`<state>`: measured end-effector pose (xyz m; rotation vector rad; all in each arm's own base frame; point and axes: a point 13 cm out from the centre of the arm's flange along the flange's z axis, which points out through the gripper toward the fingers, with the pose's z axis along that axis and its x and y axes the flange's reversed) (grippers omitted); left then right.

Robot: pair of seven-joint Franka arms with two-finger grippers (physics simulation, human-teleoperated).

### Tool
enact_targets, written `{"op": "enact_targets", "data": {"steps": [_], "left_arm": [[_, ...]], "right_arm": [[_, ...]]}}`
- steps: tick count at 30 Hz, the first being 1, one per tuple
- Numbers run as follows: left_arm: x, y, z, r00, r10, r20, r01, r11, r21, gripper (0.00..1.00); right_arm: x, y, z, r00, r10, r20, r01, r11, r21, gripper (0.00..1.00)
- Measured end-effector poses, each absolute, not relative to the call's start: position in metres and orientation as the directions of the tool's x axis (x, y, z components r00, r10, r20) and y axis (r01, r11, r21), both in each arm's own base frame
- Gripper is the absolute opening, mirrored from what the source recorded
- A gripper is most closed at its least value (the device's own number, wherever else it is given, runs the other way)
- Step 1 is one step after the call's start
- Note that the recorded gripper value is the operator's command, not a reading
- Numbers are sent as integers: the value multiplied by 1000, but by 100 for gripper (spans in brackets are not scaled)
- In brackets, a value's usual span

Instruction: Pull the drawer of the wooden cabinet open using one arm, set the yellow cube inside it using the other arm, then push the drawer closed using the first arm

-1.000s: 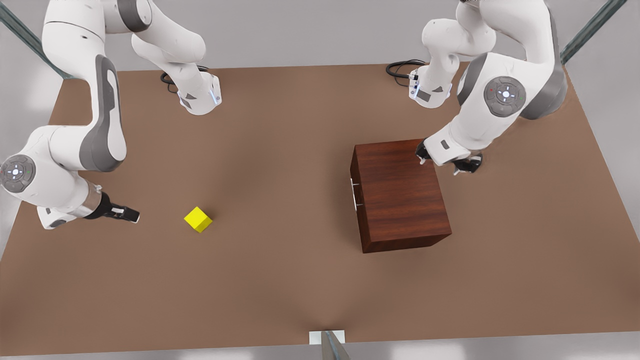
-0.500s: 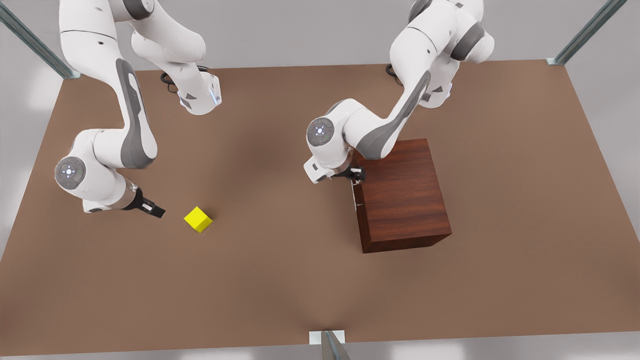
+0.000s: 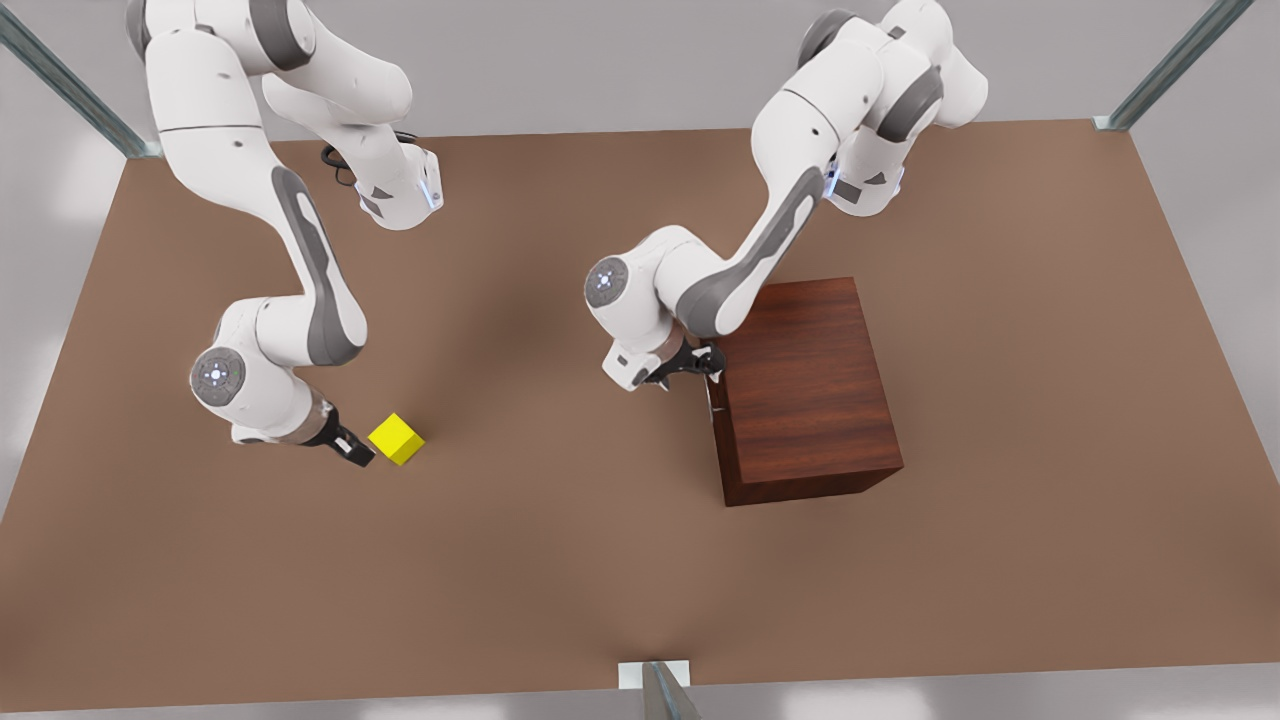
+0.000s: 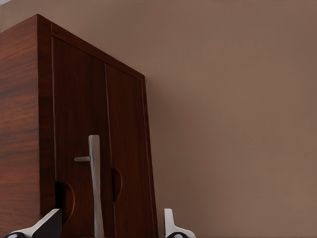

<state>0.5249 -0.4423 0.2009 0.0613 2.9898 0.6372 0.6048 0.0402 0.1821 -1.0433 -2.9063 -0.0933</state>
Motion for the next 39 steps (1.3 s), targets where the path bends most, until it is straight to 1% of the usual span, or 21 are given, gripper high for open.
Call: {"op": "enact_targets", "data": {"steps": [4, 12, 15, 18, 25, 31, 39], "left_arm": [[523, -439, 187, -996, 17, -83, -20, 907, 421, 100], [520, -443, 170, -994, -37, -105, -78, 906, 417, 100], [521, -448, 167, -992, -54, -115, -96, 912, 400, 100], [522, -453, 165, -990, -68, -127, -112, 918, 380, 100], [529, -470, 168, -983, -90, -159, -137, 939, 316, 100], [535, -482, 167, -980, -86, -179, -133, 954, 270, 100], [539, -493, 171, -979, -63, -194, -109, 965, 237, 100]], "right_arm": [[586, 44, 150, -749, 656, 95, 660, 751, 14, 100], [583, 59, 111, -730, 676, 104, 680, 733, 6, 100], [582, 60, 102, -724, 682, 105, 686, 728, 3, 100], [574, 60, 94, -718, 687, 111, 690, 724, -10, 100], [572, 58, 91, -707, 698, 109, 702, 712, -12, 100], [554, 58, 68, -705, 700, 115, 702, 712, -28, 100], [558, 57, 51, -709, 698, 98, 700, 714, -22, 100]]}}
